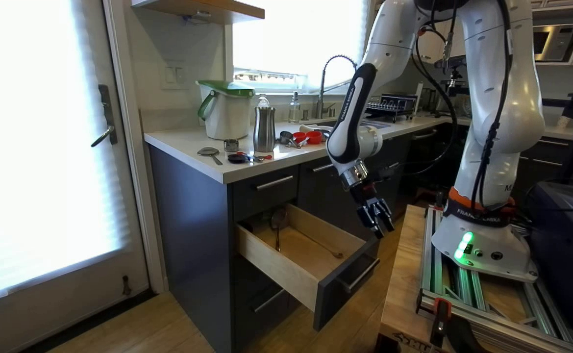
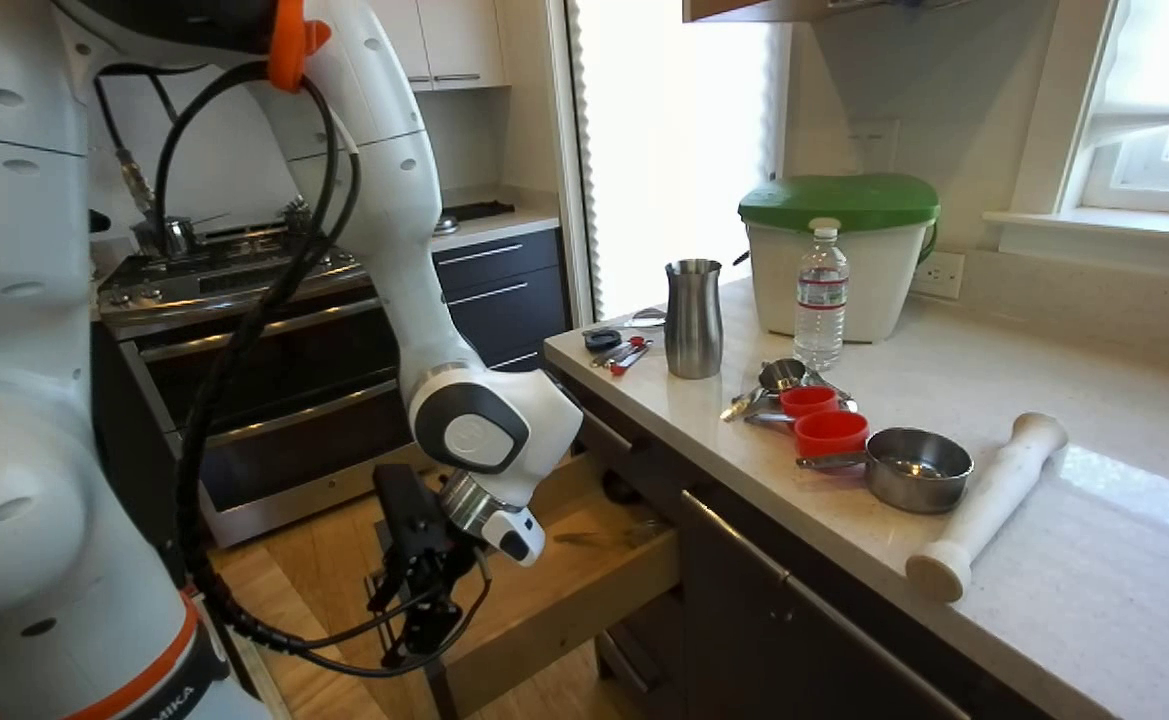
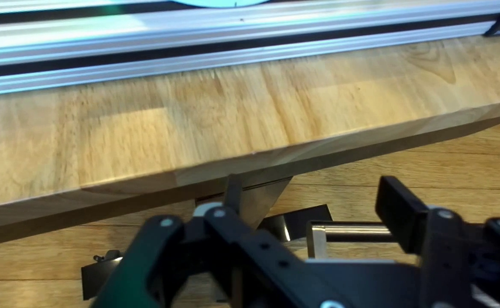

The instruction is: Close the open drawer fully

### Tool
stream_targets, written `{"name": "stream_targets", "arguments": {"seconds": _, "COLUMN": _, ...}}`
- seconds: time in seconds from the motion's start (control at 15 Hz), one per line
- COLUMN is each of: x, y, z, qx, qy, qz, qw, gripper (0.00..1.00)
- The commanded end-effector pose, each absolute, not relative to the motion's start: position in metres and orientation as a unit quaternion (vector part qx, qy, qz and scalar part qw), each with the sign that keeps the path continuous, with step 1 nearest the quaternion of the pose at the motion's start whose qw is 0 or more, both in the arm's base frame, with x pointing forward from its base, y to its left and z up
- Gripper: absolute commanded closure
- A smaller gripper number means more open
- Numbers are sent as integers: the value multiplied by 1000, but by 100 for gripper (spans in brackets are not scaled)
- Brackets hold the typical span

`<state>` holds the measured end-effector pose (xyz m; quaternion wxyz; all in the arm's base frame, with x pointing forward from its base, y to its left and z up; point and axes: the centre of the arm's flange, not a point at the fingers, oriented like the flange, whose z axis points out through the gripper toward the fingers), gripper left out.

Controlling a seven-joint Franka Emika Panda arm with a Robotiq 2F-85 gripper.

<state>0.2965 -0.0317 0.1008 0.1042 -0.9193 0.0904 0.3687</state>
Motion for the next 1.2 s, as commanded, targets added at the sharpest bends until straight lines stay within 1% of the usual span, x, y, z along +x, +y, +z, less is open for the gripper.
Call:
{"name": "stream_targets", "arguments": {"seconds": 0.0, "x": 301, "y": -34, "z": 78, "qx": -914, "qy": 102, "qz": 379, "qw": 106, "gripper": 51}}
{"name": "stream_targets", "arguments": {"seconds": 0.13, "x": 301, "y": -35, "z": 72, "qx": -911, "qy": 103, "qz": 383, "qw": 109, "gripper": 65}}
{"name": "stream_targets", "arguments": {"seconds": 0.33, "x": 303, "y": -34, "z": 67, "qx": -912, "qy": 106, "qz": 382, "qw": 109, "gripper": 89}}
{"name": "stream_targets", "arguments": {"seconds": 0.4, "x": 304, "y": -34, "z": 66, "qx": -913, "qy": 105, "qz": 379, "qw": 109, "gripper": 95}}
{"name": "stream_targets", "arguments": {"seconds": 0.47, "x": 305, "y": -34, "z": 65, "qx": -915, "qy": 105, "qz": 375, "qw": 106, "gripper": 100}}
{"name": "stream_targets", "arguments": {"seconds": 1.13, "x": 312, "y": -36, "z": 61, "qx": -937, "qy": 87, "qz": 324, "qw": 101, "gripper": 100}}
